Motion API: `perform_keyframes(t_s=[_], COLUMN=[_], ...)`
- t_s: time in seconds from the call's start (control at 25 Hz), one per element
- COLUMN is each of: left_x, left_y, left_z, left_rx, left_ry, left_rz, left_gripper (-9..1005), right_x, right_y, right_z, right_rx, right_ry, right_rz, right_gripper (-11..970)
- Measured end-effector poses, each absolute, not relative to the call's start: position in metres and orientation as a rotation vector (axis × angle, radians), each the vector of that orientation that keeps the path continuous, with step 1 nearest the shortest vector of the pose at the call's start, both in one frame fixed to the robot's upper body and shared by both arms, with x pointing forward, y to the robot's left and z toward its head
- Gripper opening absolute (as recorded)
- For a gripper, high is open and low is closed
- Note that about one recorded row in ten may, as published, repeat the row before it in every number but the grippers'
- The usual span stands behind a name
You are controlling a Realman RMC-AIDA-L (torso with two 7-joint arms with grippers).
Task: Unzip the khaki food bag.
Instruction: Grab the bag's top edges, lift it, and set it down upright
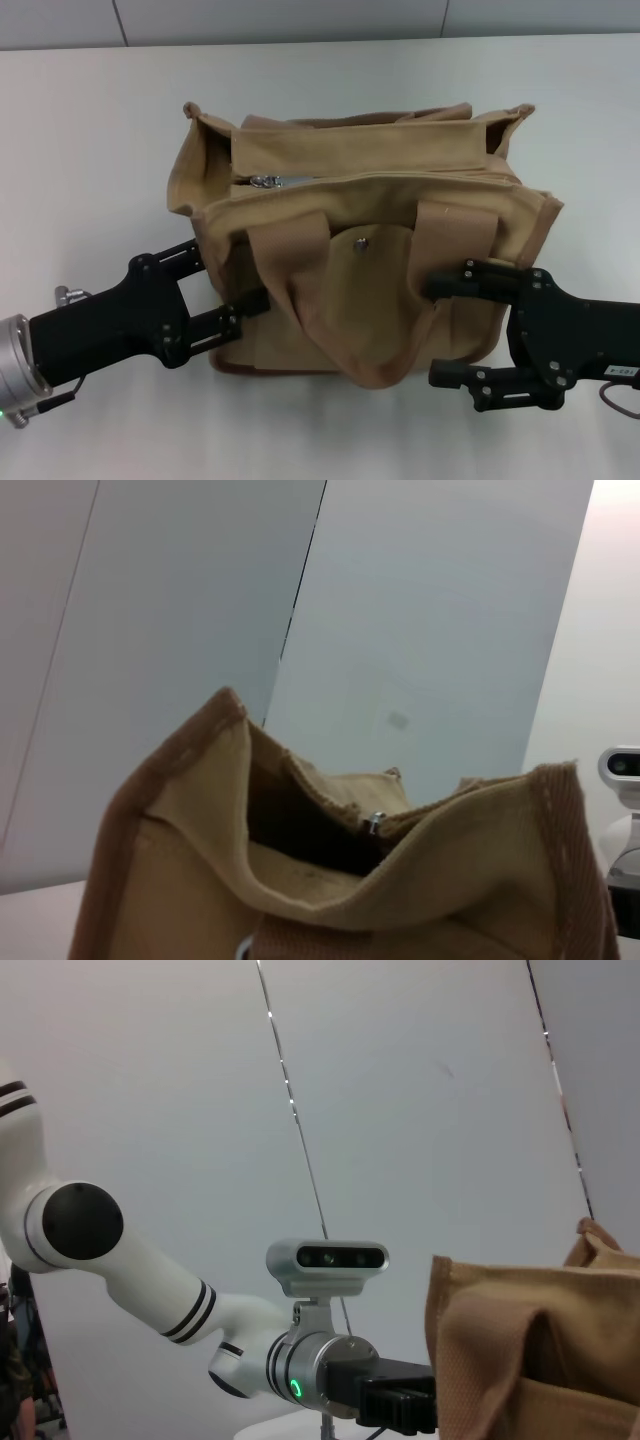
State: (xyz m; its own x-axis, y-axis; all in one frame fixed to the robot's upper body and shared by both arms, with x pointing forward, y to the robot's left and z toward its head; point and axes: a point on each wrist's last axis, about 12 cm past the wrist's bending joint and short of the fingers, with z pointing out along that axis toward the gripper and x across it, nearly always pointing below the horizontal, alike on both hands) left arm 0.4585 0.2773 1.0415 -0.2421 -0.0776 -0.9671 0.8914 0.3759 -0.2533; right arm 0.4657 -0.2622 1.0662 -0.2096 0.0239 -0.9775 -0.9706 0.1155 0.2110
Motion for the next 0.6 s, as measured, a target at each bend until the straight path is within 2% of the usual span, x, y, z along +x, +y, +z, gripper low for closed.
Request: perform_keyframes(t_s=[0.08,0.28,0.4,0.6], left_x=[0.4586,0.4576,0.4569,0.4567], left_y=[0.2772,0.2777,0.2778,0.2784], left_z=[1.0414,1.0406,1.0401,1.0398], left_rx=[0.76,0.758,0.758,0.753], left_ry=[1.53,1.53,1.529,1.53], left_rz=[-1.097,-1.088,-1.085,-1.08], left_gripper=[859,632,457,399], right_x=[0.4657,0.4658,0.4662,0.4671], right_y=[-0.262,-0.262,-0.262,-0.2621], right_z=[1.0656,1.0656,1.0658,1.0659], right_rx=[-1.0,-1.0,-0.997,-0.992], right_ry=[1.41,1.41,1.408,1.409], right_rz=[1.277,1.276,1.273,1.267], right_gripper=[847,847,847,847])
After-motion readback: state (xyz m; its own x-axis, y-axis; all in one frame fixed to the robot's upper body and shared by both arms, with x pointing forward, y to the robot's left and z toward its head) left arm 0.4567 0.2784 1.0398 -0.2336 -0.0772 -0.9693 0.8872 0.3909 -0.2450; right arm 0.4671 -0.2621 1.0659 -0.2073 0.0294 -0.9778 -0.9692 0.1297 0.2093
